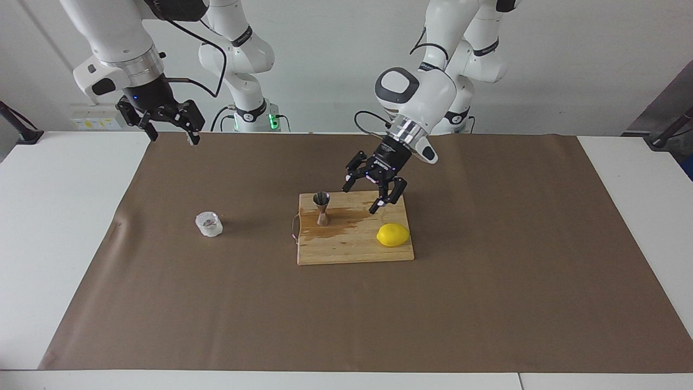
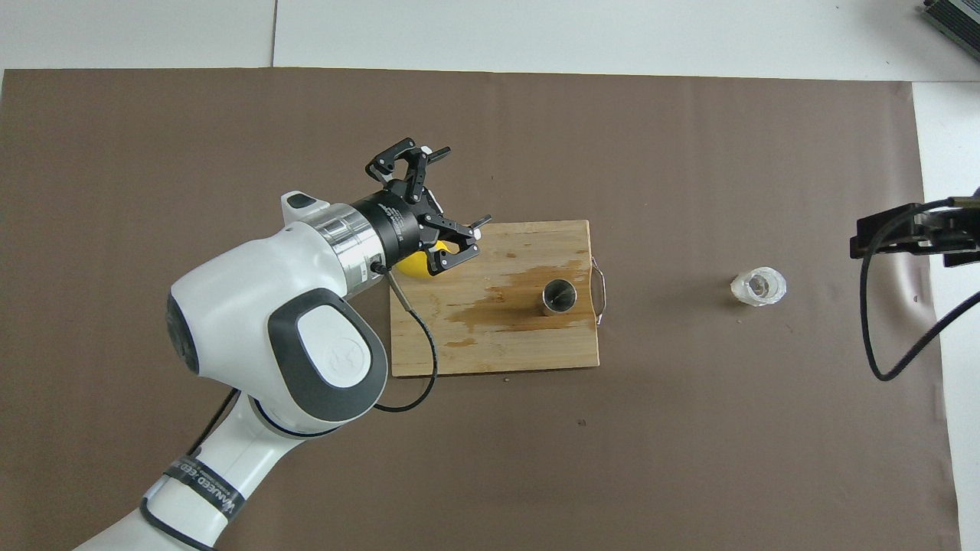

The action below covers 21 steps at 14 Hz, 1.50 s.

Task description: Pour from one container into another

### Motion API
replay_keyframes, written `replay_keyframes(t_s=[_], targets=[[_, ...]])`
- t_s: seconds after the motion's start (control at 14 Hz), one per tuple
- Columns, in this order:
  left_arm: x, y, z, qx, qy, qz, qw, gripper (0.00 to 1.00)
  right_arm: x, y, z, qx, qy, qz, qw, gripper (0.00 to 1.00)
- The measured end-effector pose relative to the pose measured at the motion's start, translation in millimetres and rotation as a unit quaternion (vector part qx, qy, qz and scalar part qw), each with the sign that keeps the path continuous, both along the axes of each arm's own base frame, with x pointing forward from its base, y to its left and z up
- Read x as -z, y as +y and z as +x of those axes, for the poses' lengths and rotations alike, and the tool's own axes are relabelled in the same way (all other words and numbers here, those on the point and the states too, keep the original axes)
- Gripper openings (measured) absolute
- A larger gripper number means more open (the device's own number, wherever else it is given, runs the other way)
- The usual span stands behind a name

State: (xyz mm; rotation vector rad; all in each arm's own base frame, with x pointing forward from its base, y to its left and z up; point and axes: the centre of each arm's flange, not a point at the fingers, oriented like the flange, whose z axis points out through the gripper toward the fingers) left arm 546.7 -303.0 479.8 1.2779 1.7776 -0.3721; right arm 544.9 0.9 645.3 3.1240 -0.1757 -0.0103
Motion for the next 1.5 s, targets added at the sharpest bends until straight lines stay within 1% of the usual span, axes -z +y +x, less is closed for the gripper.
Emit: replay_keyframes(t_s=[0.14,0.36,0.5,0.57,0.71,0.79,0.86,0.93,1.0,1.07,1.14,1.21,1.36,1.43,1.5], targets=[[-15,26,17,0.056,-0.017,0.054,0.997,1.00,0,0,0.0,0.000,0.000,0.000,1.000,1.00],[-34,45,31,0.124,-0.048,0.151,0.980,1.00,0,0,0.0,0.000,0.000,0.000,1.000,1.00],[-34,46,32,0.175,-0.076,0.227,0.955,1.00,0,0,0.0,0.000,0.000,0.000,1.000,1.00],[-33,44,30,0.209,-0.096,0.268,0.936,1.00,0,0,0.0,0.000,0.000,0.000,1.000,1.00],[-29,44,29,0.289,-0.145,0.347,0.880,1.00,0,0,0.0,0.000,0.000,0.000,1.000,1.00],[-27,48,30,0.331,-0.167,0.379,0.848,1.00,0,0,0.0,0.000,0.000,0.000,1.000,1.00],[-24,54,31,0.373,-0.186,0.408,0.812,1.00,0,0,0.0,0.000,0.000,0.000,1.000,1.00],[-21,61,32,0.421,-0.202,0.439,0.768,1.00,0,0,0.0,0.000,0.000,0.000,1.000,1.00],[-18,68,33,0.462,-0.211,0.462,0.727,1.00,0,0,0.0,0.000,0.000,0.000,1.000,1.00],[-15,78,34,0.513,-0.215,0.481,0.677,1.00,0,0,0.0,0.000,0.000,0.000,1.000,1.00],[-14,86,34,0.552,-0.216,0.489,0.640,1.00,0,0,0.0,0.000,0.000,0.000,1.000,1.00],[-16,93,33,0.582,-0.214,0.491,0.612,1.00,0,0,0.0,0.000,0.000,0.000,1.000,1.00],[-23,109,30,0.629,-0.199,0.493,0.567,1.00,0,0,0.0,0.000,0.000,0.000,1.000,1.00],[-27,116,25,0.656,-0.187,0.495,0.539,1.00,0,0,0.0,0.000,0.000,0.000,1.000,1.00],[-33,125,19,0.682,-0.181,0.494,0.508,1.00,0,0,0.0,0.000,0.000,0.000,1.000,1.00]])
